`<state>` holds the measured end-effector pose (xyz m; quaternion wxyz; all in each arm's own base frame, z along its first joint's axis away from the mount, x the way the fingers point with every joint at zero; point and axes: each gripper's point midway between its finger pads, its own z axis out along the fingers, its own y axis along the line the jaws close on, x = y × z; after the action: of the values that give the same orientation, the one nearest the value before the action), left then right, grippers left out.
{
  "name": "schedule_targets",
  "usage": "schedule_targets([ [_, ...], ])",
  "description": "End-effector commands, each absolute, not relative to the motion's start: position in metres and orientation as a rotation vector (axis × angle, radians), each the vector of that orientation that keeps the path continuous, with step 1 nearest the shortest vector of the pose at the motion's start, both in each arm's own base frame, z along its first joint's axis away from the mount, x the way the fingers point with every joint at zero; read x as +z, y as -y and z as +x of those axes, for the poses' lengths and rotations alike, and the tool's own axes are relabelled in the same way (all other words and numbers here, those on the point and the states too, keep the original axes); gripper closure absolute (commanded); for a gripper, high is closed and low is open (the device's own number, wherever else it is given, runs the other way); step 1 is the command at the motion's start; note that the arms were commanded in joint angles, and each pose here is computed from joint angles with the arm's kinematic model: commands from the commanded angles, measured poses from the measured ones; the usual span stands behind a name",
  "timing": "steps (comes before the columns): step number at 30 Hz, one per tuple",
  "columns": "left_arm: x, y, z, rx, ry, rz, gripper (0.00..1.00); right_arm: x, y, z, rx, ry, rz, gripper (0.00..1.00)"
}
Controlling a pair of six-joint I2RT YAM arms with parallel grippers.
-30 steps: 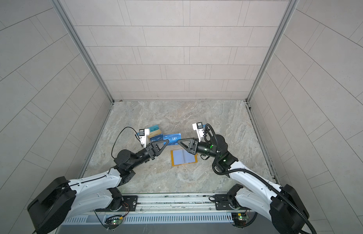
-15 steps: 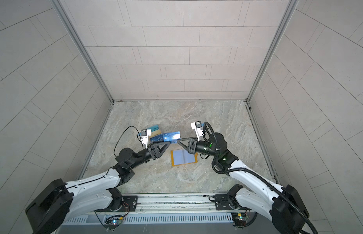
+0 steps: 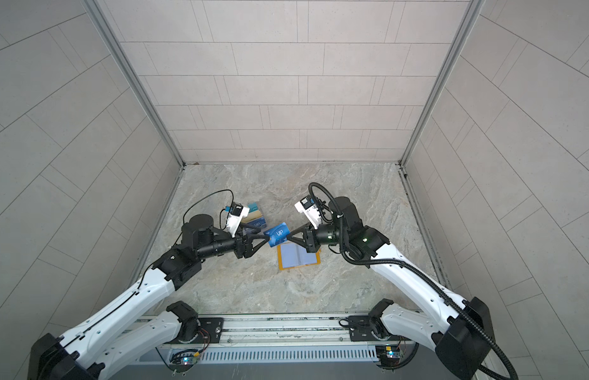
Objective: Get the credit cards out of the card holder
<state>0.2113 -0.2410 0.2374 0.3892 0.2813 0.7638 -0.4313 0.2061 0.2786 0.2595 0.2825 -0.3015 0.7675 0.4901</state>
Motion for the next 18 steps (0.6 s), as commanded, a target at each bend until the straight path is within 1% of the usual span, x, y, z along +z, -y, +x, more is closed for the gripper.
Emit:
schedule_targets([
  [1, 0.228, 0.245, 0.175, -1.167, -1.973, 1.012, 0.32, 0.251, -0.280, 0.186, 1.341, -2.038, -0.997, 1.00],
  [4, 0.234, 0.253, 0.163, -1.264, -1.944, 1.132, 0.39, 0.249, -0.284, 0.187, 1.341, -2.029, -1.040, 1.00],
  [7, 0.236, 0.257, 0.160, -1.313, -1.953, 1.194, 0.53, 0.251, -0.287, 0.189, 1.345, -2.010, -1.075, 1.00],
  [9, 0.236, 0.259, 0.157, -1.348, -1.958, 1.221, 0.61, 0.252, -0.288, 0.189, 1.350, -2.003, -1.094, 1.00],
  [14, 0.242, 0.262, 0.151, -1.419, -1.930, 1.250, 0.71, 0.248, -0.292, 0.188, 1.365, -1.994, -1.124, 1.00],
  [18, 0.244, 0.259, 0.147, -1.422, -1.930, 1.257, 0.77, 0.245, -0.294, 0.188, 1.386, -1.991, -1.130, 1.00],
])
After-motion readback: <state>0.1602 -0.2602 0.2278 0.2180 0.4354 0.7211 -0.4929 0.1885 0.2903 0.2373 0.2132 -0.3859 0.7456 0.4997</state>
